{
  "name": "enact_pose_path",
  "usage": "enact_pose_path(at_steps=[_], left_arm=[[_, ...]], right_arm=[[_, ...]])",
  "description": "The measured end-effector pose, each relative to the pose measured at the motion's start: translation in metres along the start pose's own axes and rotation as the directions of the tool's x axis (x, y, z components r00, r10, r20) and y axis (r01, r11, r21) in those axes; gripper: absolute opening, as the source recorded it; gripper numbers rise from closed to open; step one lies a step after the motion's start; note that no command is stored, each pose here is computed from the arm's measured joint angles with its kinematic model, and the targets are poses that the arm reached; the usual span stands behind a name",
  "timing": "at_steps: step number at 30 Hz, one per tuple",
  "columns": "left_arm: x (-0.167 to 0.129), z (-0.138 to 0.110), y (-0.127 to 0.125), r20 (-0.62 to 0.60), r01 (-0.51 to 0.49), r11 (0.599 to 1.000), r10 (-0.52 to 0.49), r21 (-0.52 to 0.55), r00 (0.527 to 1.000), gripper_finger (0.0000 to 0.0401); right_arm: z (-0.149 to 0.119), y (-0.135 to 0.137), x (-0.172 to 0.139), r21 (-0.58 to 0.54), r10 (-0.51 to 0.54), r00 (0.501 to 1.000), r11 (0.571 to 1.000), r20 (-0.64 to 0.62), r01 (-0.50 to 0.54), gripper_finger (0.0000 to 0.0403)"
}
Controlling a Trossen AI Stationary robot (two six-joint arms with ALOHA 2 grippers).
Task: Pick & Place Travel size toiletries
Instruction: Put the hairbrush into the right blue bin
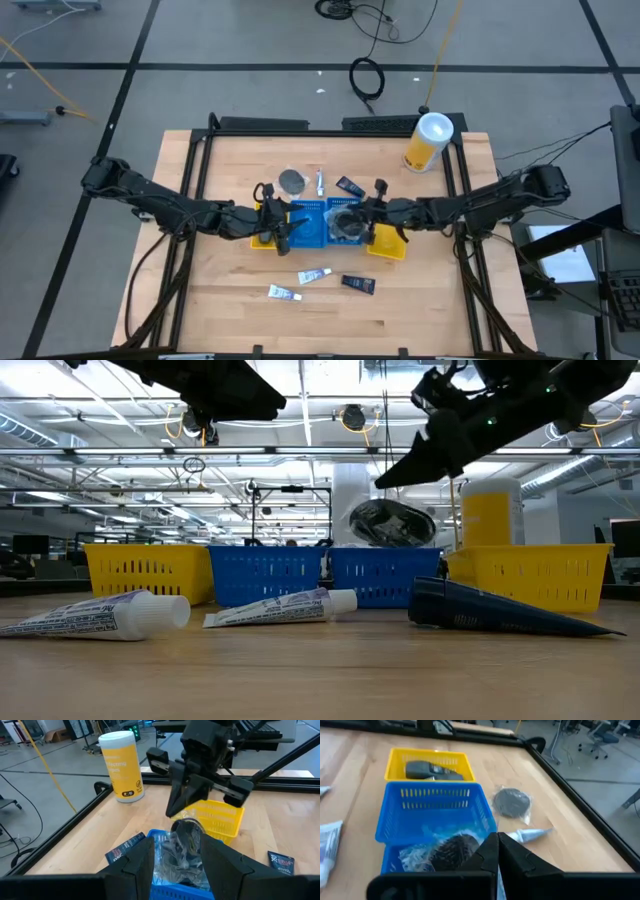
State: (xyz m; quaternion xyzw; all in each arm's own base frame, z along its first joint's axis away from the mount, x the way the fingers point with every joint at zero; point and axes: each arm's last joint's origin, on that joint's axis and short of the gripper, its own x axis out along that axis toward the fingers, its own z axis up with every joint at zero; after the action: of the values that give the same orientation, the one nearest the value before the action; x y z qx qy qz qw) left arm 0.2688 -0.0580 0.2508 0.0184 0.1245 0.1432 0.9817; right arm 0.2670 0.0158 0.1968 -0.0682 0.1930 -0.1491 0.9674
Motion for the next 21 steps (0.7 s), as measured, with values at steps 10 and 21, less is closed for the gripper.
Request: enact_pose_path(at_steps=[10,21], left_arm=[[0.0007,-0.0001,0.0014,-0.002,-0.006,1.0,0.006,-0.008,1.0,0.0159],[0.0007,0.0,0.0014,-0.001,-0.006,1.0,0.006,-0.009,1.0,0.0159]], right_arm=[[-0.0055,-0.0053,0.0099,0.029,-0.006,1.0,1.0,-0.021,0.007,0.0],[-0.0066,-0.0041,0.0105,0.068,0.105,0.994,0.992,-0.028,-0.103,0.0001]])
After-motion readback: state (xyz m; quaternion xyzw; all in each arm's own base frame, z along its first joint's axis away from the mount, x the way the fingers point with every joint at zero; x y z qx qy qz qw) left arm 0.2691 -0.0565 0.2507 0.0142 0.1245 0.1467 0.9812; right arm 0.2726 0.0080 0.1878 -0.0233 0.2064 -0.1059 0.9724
